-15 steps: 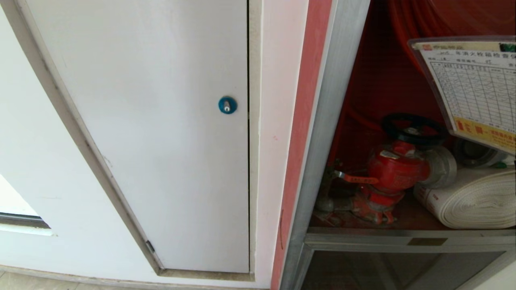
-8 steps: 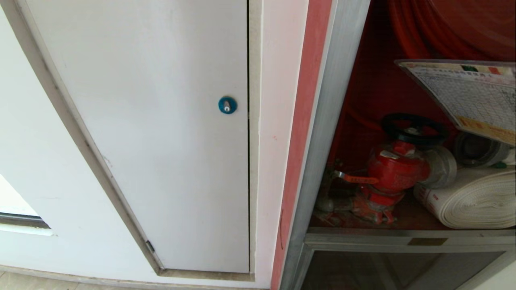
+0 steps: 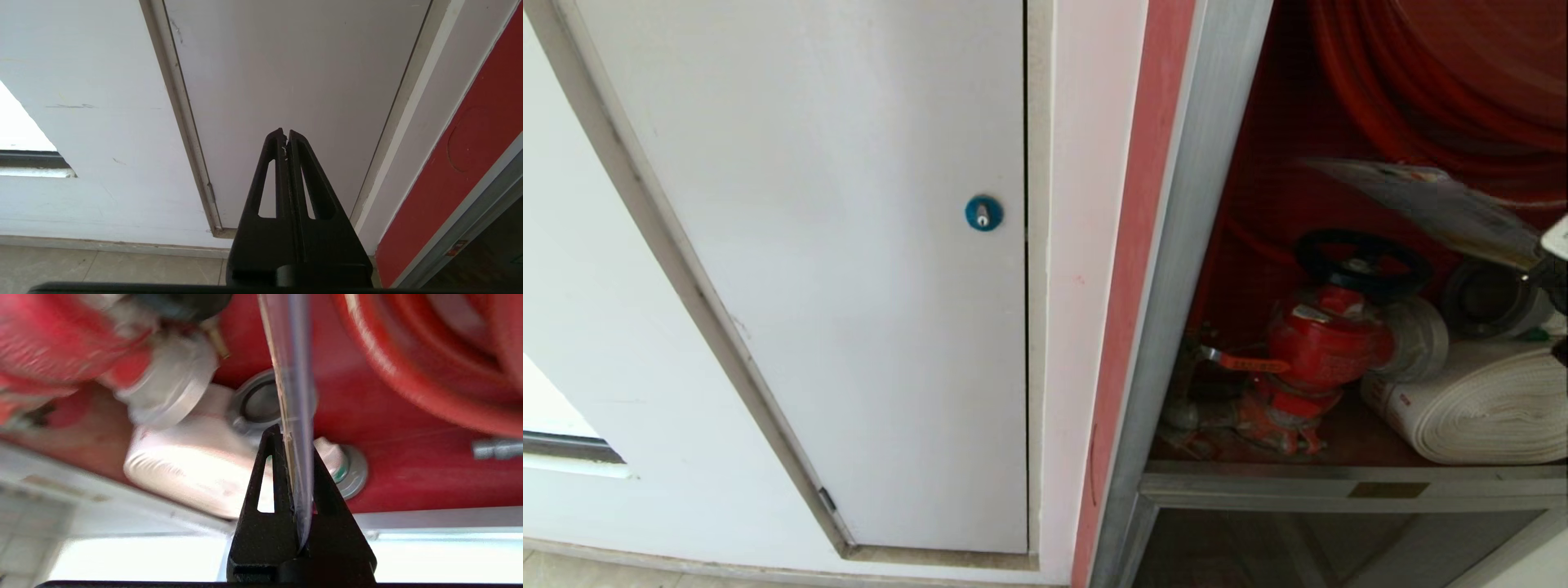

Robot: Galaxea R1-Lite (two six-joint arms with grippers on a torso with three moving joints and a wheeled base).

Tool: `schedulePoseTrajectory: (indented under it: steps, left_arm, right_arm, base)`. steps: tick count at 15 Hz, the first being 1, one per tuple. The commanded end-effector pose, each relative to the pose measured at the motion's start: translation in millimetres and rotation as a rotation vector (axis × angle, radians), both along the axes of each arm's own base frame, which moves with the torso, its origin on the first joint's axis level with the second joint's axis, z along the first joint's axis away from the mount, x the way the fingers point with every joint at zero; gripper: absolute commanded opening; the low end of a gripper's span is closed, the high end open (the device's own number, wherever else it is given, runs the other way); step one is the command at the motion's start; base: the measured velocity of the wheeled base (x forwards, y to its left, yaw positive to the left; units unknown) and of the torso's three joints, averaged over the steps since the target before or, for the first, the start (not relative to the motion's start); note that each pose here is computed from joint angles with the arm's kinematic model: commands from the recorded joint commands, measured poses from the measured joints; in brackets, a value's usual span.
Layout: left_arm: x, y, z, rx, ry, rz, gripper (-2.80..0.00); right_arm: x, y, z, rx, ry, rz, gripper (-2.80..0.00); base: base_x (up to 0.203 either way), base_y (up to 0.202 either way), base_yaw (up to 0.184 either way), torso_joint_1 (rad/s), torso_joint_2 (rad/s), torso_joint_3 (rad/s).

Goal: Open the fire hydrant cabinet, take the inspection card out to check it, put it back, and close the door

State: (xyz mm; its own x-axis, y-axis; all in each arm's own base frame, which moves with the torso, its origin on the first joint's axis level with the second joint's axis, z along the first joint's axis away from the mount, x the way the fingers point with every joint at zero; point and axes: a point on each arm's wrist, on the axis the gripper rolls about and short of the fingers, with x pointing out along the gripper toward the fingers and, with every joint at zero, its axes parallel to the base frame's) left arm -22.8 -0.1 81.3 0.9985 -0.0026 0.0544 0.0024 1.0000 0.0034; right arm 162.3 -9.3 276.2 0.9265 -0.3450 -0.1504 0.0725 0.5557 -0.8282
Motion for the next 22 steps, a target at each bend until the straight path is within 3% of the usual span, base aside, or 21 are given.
schedulePoseTrajectory:
  steps: [1, 7, 14, 22]
  left_arm:
    - [2, 0, -5, 0.0, 0.021, 0.0, -2.8]
    - [2, 0, -5, 0.0, 0.021, 0.001, -2.8]
    - [2, 0, -5, 0.0, 0.021, 0.0, -2.8]
    - [2, 0, -5, 0.0, 0.021, 0.0, -2.8]
  right_arm:
    - [17, 0, -7, -0.013, 0.025, -0.008, -2.8]
    - [42, -2, -16, -0.041, 0.047, -0.031, -2.8]
    - [55, -24, -15, -0.172, 0.019, -0.121, -2.8]
    - [53, -25, -14, -0.329, 0.086, -0.106, -2.8]
  base:
    - [0.0, 0.0, 0.0, 0.0, 0.0, 0.0]
    - [0.0, 0.0, 0.0, 0.0, 0.0, 0.0]
    - [0.0, 0.0, 0.0, 0.0, 0.0, 0.0]
    - [0.0, 0.0, 0.0, 0.0, 0.0, 0.0]
